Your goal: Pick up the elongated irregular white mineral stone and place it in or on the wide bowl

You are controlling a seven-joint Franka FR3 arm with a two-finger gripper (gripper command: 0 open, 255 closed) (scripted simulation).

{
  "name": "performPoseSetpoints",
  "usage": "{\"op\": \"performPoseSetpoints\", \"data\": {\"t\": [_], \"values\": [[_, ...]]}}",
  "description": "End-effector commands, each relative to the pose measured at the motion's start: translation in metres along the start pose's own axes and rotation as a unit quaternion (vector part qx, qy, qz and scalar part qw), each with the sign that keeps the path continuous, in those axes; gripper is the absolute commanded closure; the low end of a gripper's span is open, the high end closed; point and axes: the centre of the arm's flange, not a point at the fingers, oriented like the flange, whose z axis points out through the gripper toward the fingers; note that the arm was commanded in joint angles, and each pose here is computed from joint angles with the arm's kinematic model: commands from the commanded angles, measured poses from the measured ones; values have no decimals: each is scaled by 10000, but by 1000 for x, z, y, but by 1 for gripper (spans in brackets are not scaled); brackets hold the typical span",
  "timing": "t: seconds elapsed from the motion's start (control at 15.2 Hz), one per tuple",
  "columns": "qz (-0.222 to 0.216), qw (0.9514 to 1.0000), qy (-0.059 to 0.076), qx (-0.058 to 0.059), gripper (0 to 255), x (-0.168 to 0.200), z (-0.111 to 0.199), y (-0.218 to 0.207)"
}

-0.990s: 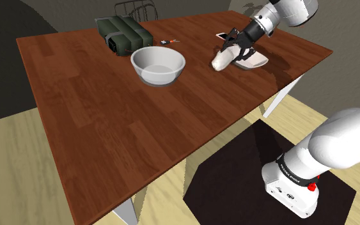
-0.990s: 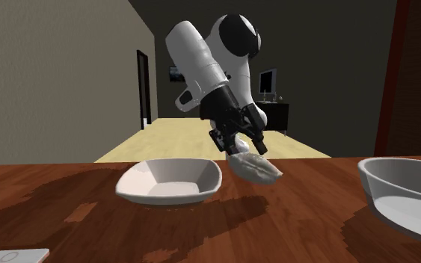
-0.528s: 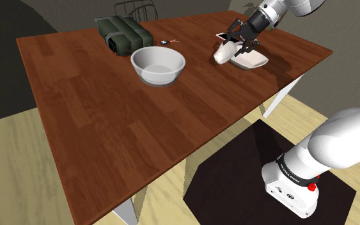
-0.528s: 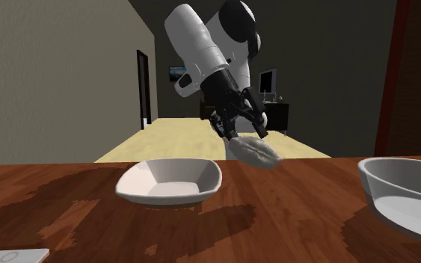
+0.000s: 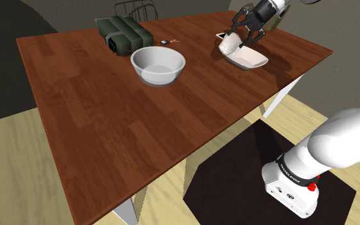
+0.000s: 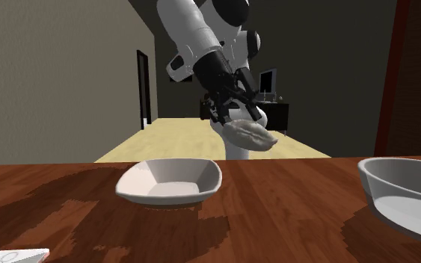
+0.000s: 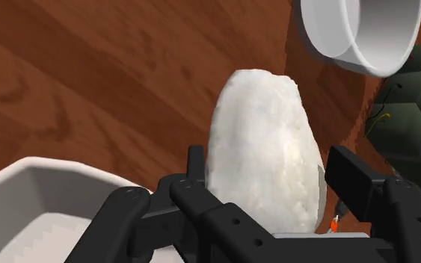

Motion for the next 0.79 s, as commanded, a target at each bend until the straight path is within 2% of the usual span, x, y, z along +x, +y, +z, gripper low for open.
{"op": "performPoseSetpoints", "data": {"t": [0.0, 0.59, 0.73], "values": [[-2, 10000, 0, -1, 255, 15, -14, 11], [-2, 10000, 0, -1, 255, 100, -75, 65], [-2, 10000, 0, -1, 255, 108, -76, 72]]}}
